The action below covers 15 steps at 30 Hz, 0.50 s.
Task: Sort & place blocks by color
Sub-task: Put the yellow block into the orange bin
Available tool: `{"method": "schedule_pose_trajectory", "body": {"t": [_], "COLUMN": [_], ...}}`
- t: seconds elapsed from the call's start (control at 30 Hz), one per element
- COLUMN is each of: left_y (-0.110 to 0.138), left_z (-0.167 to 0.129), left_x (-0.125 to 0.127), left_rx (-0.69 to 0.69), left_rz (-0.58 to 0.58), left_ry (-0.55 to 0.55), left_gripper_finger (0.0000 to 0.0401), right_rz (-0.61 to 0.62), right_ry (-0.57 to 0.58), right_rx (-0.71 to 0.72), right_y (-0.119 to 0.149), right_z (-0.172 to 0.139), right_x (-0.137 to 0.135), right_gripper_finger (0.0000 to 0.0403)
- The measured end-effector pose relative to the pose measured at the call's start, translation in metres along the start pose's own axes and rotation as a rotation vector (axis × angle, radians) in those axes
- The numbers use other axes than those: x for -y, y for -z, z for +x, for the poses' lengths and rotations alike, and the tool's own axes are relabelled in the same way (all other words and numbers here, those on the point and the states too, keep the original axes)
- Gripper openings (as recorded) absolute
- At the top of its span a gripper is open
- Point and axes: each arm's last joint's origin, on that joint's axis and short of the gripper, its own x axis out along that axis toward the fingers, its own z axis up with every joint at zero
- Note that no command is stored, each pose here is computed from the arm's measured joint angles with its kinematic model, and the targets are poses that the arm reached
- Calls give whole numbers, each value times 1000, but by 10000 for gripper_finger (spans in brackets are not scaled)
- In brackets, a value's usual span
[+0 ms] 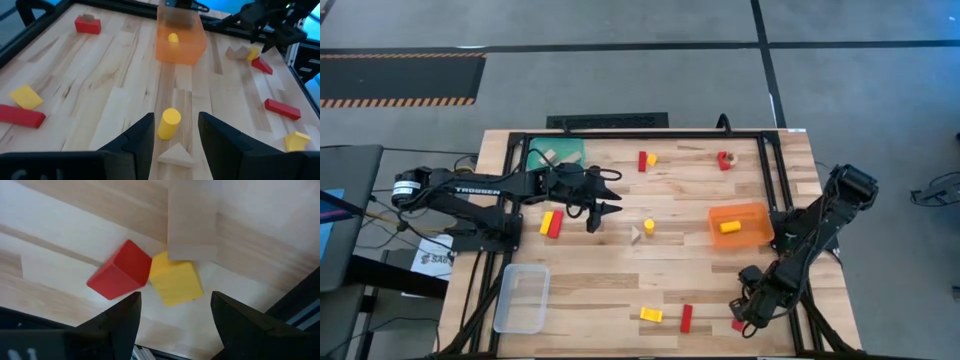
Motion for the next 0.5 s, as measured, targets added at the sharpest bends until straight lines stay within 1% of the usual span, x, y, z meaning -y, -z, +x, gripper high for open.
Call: {"method": "schedule_pose_trajectory", "body": {"t": [0.13, 0.2, 0.37, 0.5], "left_y": [2, 2, 2, 3], "left_z": [0, 0, 0, 0], "left_x": [0, 0, -3, -4], "left_rx": [-16, -17, -22, -38], "left_rz": [2, 8, 5, -10], "left_ry": [-4, -4, -15, -21], "left_gripper_finger": [139, 139, 139, 139], "right_rz": [-27, -68, -204, -235], "right_ry": [6, 10, -27, -20], "right_rx": [35, 35, 15, 16], "right_y": [-3, -4, -5, -6], "right_z": [3, 4, 10, 12], "right_x": [3, 5, 4, 7], "right_gripper_finger": [264, 264, 264, 264]}}
